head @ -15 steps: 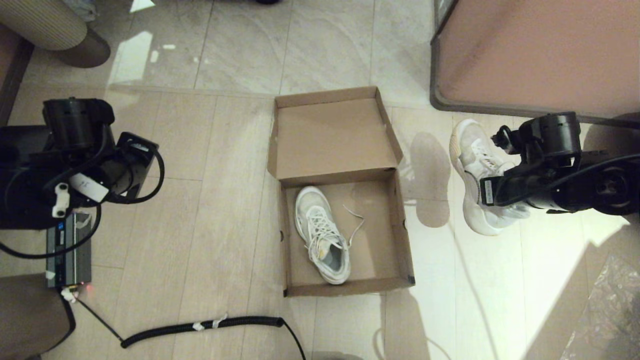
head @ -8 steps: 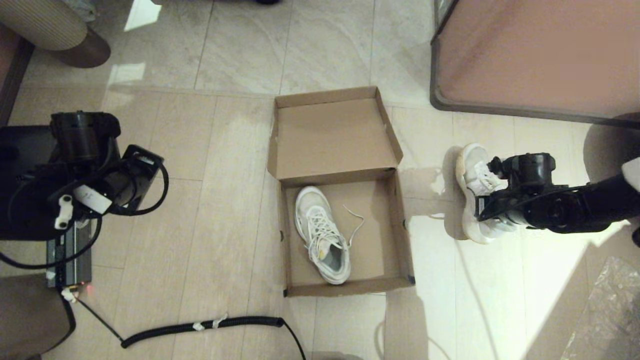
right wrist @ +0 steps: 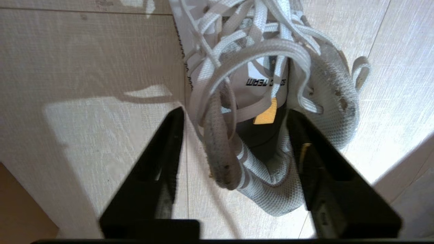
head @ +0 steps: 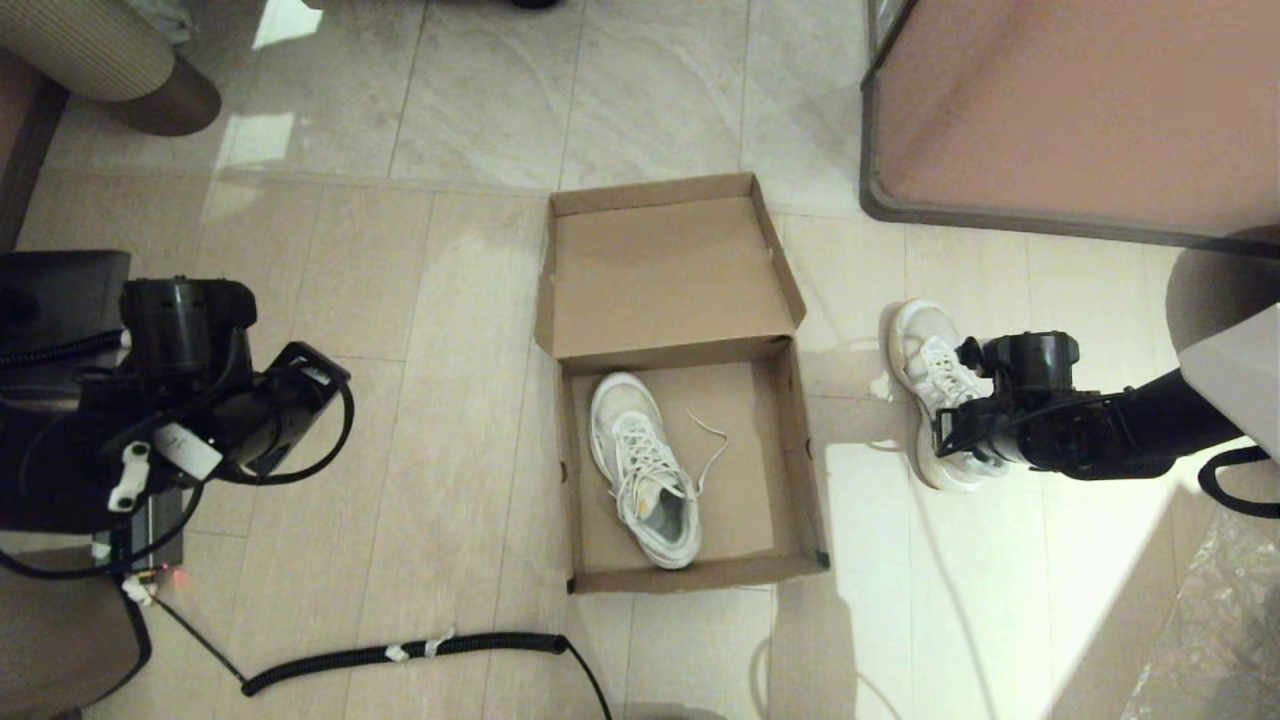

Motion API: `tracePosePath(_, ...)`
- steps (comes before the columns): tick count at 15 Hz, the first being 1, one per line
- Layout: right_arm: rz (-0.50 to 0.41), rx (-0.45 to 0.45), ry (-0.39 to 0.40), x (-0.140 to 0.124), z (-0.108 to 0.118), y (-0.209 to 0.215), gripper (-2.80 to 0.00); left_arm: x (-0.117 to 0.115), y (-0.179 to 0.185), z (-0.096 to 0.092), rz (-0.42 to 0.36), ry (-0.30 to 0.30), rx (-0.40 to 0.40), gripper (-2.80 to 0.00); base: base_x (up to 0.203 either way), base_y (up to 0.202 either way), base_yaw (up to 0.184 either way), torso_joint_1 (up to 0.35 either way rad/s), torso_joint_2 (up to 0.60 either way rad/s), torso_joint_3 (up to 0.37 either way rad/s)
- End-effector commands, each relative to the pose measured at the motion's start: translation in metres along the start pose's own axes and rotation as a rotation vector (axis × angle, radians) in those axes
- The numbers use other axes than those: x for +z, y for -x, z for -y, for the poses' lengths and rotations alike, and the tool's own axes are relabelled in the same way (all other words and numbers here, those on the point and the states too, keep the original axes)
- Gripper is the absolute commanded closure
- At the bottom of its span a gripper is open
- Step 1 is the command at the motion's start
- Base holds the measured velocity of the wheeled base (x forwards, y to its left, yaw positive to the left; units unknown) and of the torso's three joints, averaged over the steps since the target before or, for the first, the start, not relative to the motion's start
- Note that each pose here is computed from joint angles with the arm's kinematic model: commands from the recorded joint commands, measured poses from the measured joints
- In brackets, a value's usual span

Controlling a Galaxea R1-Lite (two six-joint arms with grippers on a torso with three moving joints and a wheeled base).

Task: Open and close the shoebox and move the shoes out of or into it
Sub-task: Put the shoes out of the shoe box

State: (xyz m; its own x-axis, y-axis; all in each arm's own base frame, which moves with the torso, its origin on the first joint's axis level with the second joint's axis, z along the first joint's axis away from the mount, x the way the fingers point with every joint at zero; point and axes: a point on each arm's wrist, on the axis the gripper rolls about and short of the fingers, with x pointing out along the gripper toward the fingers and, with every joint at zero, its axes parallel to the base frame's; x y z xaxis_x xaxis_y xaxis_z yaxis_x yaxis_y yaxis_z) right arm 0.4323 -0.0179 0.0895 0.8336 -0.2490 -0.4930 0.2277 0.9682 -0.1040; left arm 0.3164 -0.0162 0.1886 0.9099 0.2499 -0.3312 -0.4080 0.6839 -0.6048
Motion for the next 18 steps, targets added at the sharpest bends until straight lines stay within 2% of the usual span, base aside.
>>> tracePosePath(1,0.035,0.007,-0.005,0.018,0.002,0.021,-2.80,0.001,0.003,0.002,0.004,-0.012,-0.011,0.00,0.000,0.000,0.000,0.000,0.00,0.000)
tracePosePath(3,0.067,0.030,-0.010,0.041,0.001,0.056,-2.80,-0.013,0.007,0.006,-0.054,-0.096,-0.046,0.00,0.000,0.000,0.000,0.000,0.00,0.000)
tracePosePath(4,0.076,0.056,-0.012,0.048,-0.006,0.073,-2.80,-0.018,0.010,0.009,-0.072,-0.118,-0.064,0.00,0.000,0.000,0.000,0.000,0.00,0.000)
tracePosePath(7,0.044,0.197,0.003,0.045,-0.058,0.108,-2.80,-0.021,0.011,0.011,-0.079,-0.125,-0.073,0.00,0.000,0.000,0.000,0.000,0.00,0.000)
tracePosePath(9,0.011,0.301,0.033,0.033,-0.100,0.129,-2.80,-0.021,0.012,0.011,-0.076,-0.131,-0.070,0.00,0.000,0.000,0.000,0.000,0.00,0.000)
tracePosePath(11,-0.040,0.366,0.077,0.010,-0.129,0.145,-2.80,-0.020,0.012,0.011,-0.076,-0.134,-0.071,0.00,0.000,0.000,0.000,0.000,0.00,0.000)
tracePosePath(14,-0.081,0.443,0.081,-0.012,-0.166,0.169,-2.80,-0.019,0.012,0.013,-0.070,-0.150,-0.081,0.00,0.000,0.000,0.000,0.000,0.00,0.000)
tracePosePath(18,-0.153,0.511,0.161,-0.049,-0.208,0.173,-2.80,-0.019,0.012,0.013,-0.060,-0.148,-0.090,0.00,0.000,0.000,0.000,0.000,0.00,0.000)
